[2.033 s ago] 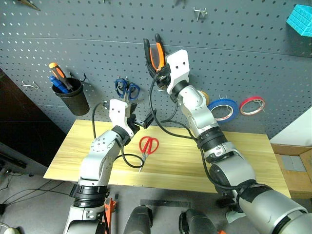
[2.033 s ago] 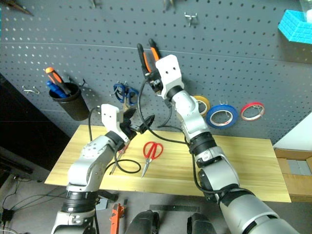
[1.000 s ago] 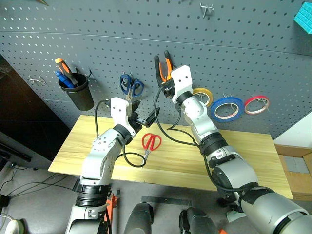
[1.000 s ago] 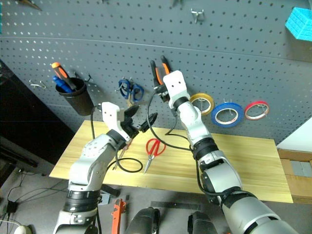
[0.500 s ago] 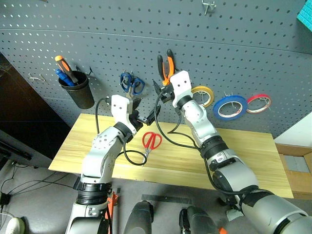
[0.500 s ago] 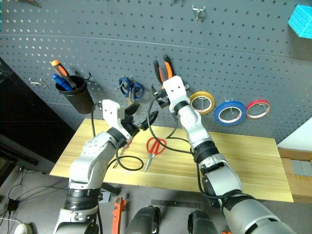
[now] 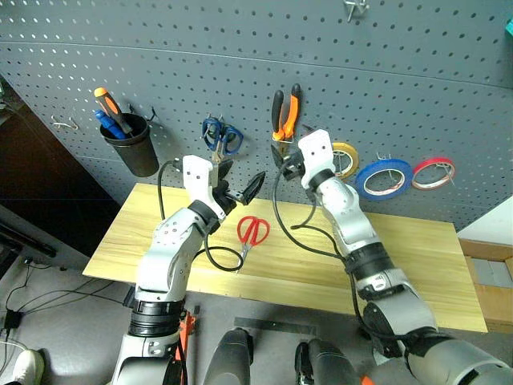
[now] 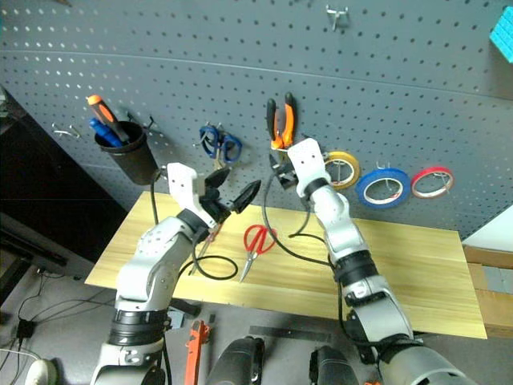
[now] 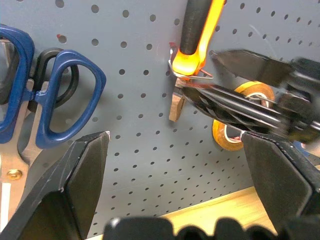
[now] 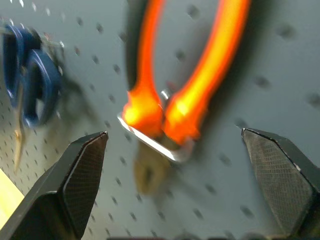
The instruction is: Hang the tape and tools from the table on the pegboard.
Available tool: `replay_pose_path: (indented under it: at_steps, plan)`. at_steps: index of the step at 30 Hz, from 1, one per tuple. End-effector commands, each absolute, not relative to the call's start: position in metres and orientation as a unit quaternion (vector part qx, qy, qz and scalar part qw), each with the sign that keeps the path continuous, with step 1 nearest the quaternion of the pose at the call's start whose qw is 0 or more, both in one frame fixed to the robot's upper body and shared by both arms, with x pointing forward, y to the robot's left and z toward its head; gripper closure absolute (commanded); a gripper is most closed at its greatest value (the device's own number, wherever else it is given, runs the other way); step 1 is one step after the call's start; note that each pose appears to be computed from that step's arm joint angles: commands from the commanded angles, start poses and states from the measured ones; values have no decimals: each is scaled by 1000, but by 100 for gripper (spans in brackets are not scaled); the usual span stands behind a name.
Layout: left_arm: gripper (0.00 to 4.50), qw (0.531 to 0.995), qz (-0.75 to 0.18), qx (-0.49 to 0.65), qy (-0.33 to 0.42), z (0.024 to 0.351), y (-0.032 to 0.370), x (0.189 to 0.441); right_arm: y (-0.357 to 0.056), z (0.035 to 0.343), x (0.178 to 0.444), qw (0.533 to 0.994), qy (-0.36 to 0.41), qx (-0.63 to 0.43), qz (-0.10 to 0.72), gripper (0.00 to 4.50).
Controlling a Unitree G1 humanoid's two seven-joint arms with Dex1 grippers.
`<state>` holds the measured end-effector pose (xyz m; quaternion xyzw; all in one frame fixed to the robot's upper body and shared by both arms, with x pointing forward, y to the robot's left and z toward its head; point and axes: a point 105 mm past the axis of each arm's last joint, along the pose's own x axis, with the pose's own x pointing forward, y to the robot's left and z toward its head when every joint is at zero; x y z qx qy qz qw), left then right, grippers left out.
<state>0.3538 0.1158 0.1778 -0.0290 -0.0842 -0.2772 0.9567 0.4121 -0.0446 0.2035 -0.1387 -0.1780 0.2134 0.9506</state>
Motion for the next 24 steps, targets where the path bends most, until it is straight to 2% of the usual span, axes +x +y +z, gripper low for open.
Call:
replay_pose_path:
  at_steps: [1,11,15,20,24]
  plan:
    - [0,952,-282,-26,-112,191,113,350,-41,236,393,937,-227,-142,226,4]
    - [0,954,-280,-27,-104,185,110,348,-49,239,358,927,-220,-166,254,4]
    - [0,961,-267,-7,-72,167,111,345,-56,227,341,929,-187,-153,278,4]
    - [0,968,-247,28,27,113,105,338,-64,173,305,904,-95,-183,375,4]
    - [0,973,-204,59,93,80,107,338,-76,151,288,888,-40,-180,421,4]
